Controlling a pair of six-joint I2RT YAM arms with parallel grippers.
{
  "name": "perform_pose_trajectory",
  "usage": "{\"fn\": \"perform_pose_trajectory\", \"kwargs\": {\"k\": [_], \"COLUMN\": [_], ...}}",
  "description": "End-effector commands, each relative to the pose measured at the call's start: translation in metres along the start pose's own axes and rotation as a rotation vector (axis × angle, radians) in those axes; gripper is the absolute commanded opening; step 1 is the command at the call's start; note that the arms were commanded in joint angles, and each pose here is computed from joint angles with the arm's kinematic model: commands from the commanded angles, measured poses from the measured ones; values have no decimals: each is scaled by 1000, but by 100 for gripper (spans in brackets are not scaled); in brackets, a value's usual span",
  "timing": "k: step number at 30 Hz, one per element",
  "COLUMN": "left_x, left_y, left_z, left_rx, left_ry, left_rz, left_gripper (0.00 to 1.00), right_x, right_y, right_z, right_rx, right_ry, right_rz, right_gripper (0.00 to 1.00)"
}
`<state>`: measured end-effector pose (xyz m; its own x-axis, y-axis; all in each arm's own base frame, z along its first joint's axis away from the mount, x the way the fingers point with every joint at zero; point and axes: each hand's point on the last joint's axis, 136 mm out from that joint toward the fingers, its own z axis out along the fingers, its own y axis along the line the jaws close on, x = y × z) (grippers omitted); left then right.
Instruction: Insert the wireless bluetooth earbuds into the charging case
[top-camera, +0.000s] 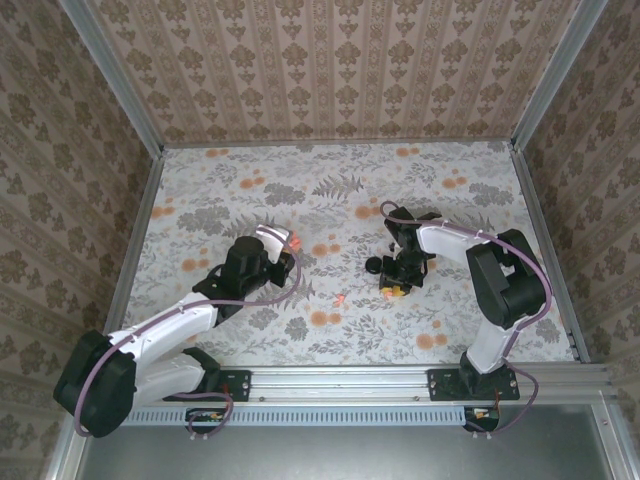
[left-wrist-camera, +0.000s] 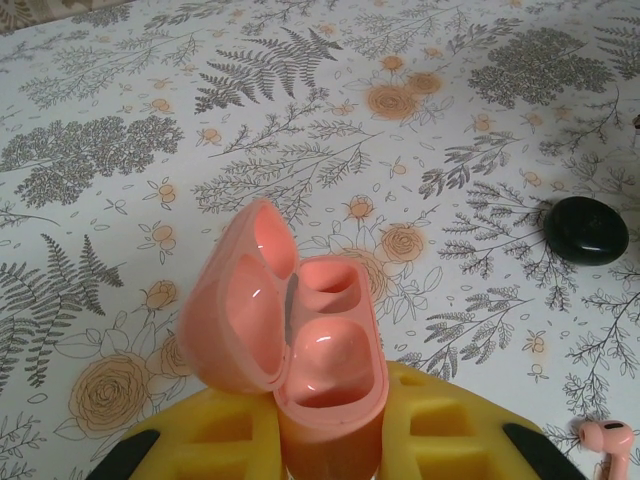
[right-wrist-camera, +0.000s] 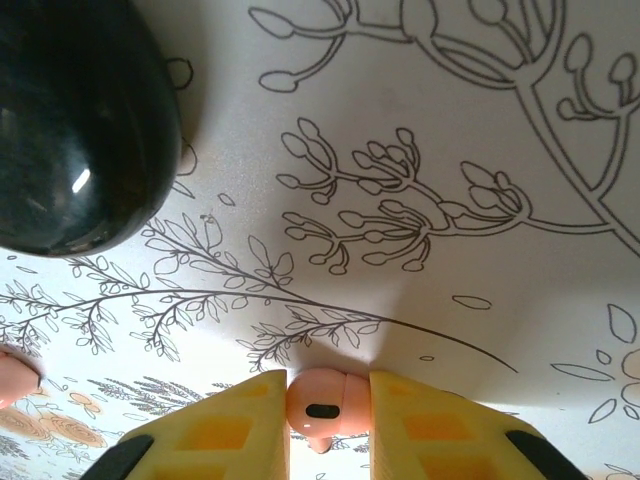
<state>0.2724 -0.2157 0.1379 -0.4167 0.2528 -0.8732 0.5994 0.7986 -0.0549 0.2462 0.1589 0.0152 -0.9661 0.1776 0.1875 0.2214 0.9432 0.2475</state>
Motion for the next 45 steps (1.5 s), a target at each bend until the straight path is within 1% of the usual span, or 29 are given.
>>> {"fn": "perform_pose_trajectory", "kwargs": {"k": [1, 5, 8, 11, 15, 18, 21, 26, 29, 36, 41, 45], "left_x": [-9, -5, -3, -3, -3, -5, -6, -9, -13, -19, -25, -31], "left_y": [-11, -21, -31, -44, -69, -85, -95, -105, -111, -115, -115, -115], "left_z": [0, 7, 13, 19, 21, 20, 19, 21, 22, 25, 27, 25], "left_rx": [56, 117, 174, 244, 373, 457, 522, 582, 617, 633, 634, 635], "left_ry": [-45, -53, -67, -93, -123, -162, -190, -225, -235, -247, -266, -313], "left_rz": [32, 58, 62, 70, 132, 174, 189, 209, 214, 217, 199, 170], "left_gripper": [16, 16, 16, 16, 17, 17, 17, 17, 17, 17, 17, 17], "right_x": [-12, -20, -24, -31, -35, -33, -32, -24, -16, 5, 18, 21], "right_y": [5, 12, 20, 35, 52, 67, 77, 94, 103, 125, 146, 156], "right_z": [-1, -13, -23, -40, -65, -88, -107, -138, -151, -172, -173, -166], "right_rx": [-3, -53, -117, -215, -328, -425, -493, -602, -650, -697, -710, -711], "right_ry": [-65, -162, -239, -356, -513, -635, -721, -862, -915, -996, -1011, -1011], "right_rz": [-41, -57, -76, -126, -221, -298, -350, -439, -485, -588, -642, -653], "right_gripper": [24, 23, 23, 23, 23, 23, 24, 24, 23, 23, 24, 24]}}
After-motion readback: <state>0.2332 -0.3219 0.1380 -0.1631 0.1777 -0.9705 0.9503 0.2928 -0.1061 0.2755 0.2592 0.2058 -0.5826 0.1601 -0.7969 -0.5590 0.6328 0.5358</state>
